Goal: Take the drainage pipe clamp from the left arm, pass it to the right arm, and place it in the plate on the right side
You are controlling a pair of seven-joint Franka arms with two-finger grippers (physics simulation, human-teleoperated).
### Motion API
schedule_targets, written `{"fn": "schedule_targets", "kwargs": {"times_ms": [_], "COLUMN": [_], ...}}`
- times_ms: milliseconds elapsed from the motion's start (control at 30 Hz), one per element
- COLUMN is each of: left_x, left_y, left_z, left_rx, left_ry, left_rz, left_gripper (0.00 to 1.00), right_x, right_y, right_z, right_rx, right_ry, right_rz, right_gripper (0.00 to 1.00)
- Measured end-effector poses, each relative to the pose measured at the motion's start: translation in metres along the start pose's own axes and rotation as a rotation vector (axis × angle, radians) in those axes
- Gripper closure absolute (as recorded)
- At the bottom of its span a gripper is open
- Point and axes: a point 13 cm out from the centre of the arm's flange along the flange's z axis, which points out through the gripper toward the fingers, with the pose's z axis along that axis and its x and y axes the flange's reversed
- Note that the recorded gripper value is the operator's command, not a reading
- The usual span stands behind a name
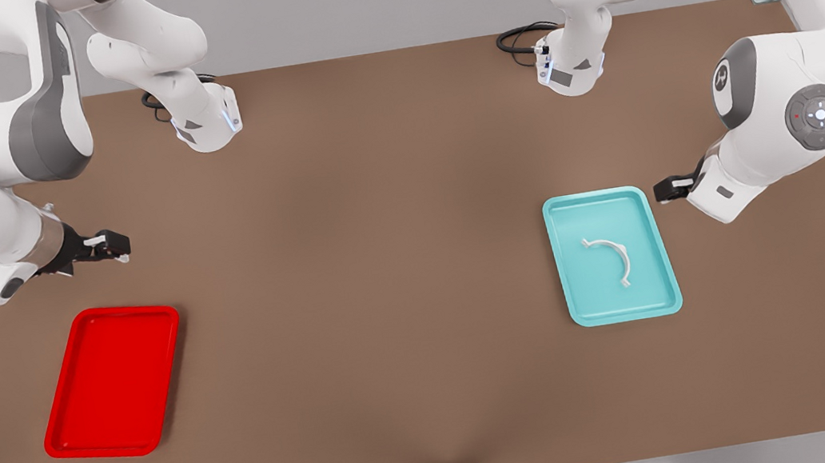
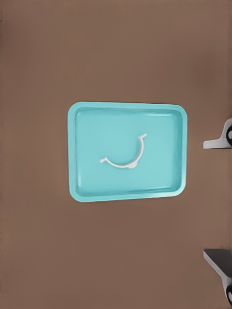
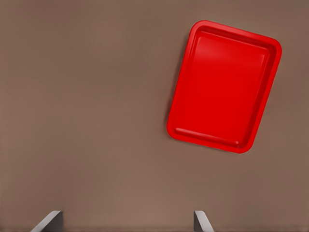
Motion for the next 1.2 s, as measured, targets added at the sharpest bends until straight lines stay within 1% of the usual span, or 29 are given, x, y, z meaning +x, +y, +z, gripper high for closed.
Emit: {"fn": "schedule_targets", "kwargs": {"times_ms": [100,133,200,267,433,533,700,800,967,1000,1033,1067,1100,1200], "left_x": [-0.005,-0.013,-0.023,-0.025,-0.039,-0.045,-0.071,-0.078,-0.084,-0.084,-0.084,-0.085,-0.086,-0.088], "left_y": [0.0,0.003,0.01,0.021,0.026,0.022,0.003,-0.016,-0.018,-0.018,-0.018,-0.018,-0.018,-0.019], "left_z": [0.012,0.041,0.123,0.193,0.293,0.318,0.329,0.34,0.359,0.362,0.365,0.366,0.365,0.363], "left_rx": [0.0,0.003,0.011,0.019,0.044,0.046,0.051,0.054,0.057,0.057,0.057,0.056,0.055,0.052], "left_ry": [0.018,0.062,0.158,0.197,0.142,0.061,-0.053,-0.08,-0.099,-0.1,-0.101,-0.104,-0.109,-0.119], "left_rz": [0.006,0.001,-0.003,0.001,0.073,0.136,0.23,0.279,0.31,0.315,0.32,0.324,0.328,0.34], "left_gripper": [0.0,0.0,0.0,0.0,0.0,0.0,0.0,0.0,0.0,0.09,0.33,0.48,0.53,0.53], "right_x": [0.001,0.001,0.001,0.002,0.003,0.004,0.005,0.005,0.006,0.006,0.006,0.007,0.007,0.007], "right_y": [-0.002,-0.003,-0.007,-0.008,-0.006,-0.005,-0.004,-0.003,-0.001,-0.001,-0.001,-0.001,-0.001,-0.001], "right_z": [0.0,0.0,0.001,0.002,0.004,0.006,0.01,0.013,0.015,0.015,0.015,0.015,0.015,0.016], "right_rx": [-0.002,-0.006,-0.012,-0.015,-0.017,-0.018,-0.018,-0.018,-0.014,-0.014,-0.014,-0.014,-0.014,-0.014], "right_ry": [0.001,0.002,0.005,0.006,0.012,0.017,0.026,0.033,0.039,0.04,0.041,0.042,0.043,0.046], "right_rz": [0.01,0.015,0.025,0.031,0.033,0.034,0.037,0.037,0.033,0.033,0.034,0.034,0.034,0.035], "right_gripper": [0.0,0.0,0.0,0.0,0.0,0.0,0.0,0.0,0.0,0.0,0.0,0.0,0.0,0.0]}}
